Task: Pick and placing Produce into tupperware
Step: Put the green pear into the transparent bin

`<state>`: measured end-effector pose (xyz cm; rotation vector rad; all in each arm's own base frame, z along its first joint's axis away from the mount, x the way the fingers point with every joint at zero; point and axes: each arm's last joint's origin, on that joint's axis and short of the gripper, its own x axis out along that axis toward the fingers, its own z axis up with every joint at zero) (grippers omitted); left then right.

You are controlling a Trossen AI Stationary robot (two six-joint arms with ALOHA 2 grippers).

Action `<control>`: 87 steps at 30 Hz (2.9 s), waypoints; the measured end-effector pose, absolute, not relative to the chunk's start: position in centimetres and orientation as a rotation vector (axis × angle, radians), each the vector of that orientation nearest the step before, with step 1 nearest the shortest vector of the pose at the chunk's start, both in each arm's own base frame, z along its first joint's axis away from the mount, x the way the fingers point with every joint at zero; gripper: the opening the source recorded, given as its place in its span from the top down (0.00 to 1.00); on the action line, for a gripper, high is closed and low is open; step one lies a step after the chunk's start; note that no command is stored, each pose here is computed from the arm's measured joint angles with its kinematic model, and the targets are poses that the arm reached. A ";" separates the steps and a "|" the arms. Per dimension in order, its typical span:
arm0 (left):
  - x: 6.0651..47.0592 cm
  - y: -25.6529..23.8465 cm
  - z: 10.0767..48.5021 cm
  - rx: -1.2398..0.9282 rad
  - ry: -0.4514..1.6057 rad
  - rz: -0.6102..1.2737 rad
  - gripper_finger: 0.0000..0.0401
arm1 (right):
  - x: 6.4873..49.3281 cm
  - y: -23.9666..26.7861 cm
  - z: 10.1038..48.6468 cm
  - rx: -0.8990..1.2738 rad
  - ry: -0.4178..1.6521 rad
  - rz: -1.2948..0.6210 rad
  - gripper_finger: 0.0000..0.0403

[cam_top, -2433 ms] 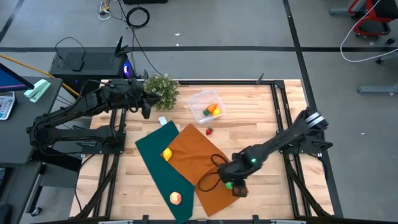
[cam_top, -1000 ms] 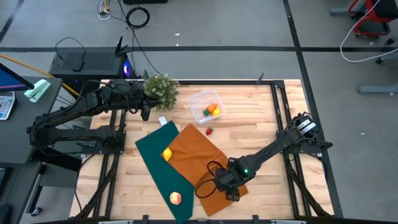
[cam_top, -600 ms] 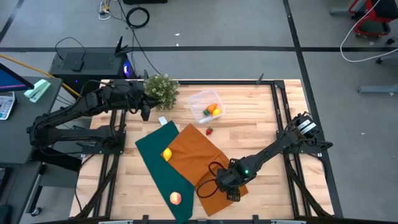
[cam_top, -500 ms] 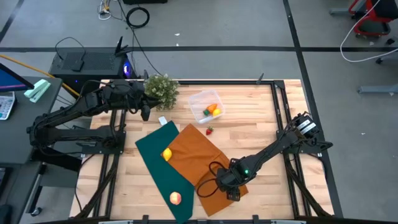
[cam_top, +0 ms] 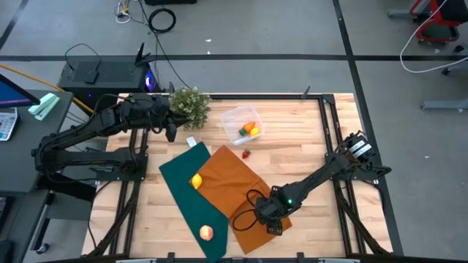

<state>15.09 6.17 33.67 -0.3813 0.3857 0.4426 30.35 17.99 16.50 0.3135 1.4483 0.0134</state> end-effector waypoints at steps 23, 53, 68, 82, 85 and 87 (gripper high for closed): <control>15.1 6.2 33.7 -0.381 0.378 0.443 0.74 | 30.7 18.2 15.8 0.333 1.442 -0.010 0.49; 15.1 6.2 33.8 -0.380 0.369 0.442 0.74 | 35.1 11.7 23.3 0.325 1.454 -0.054 0.53; 15.1 6.2 33.8 -0.381 0.371 0.442 0.74 | 37.5 0.0 25.0 0.413 1.340 -0.297 0.53; 15.1 6.2 33.8 -0.364 0.375 0.438 0.74 | 37.2 -8.1 25.1 0.525 1.244 -0.457 0.53; 15.1 6.2 33.8 -0.348 0.379 0.434 0.74 | 37.3 -8.6 25.2 0.528 1.213 -0.460 0.53; 15.1 6.2 33.8 -0.347 0.379 0.434 0.74 | 37.3 -8.7 25.2 0.512 1.216 -0.448 0.53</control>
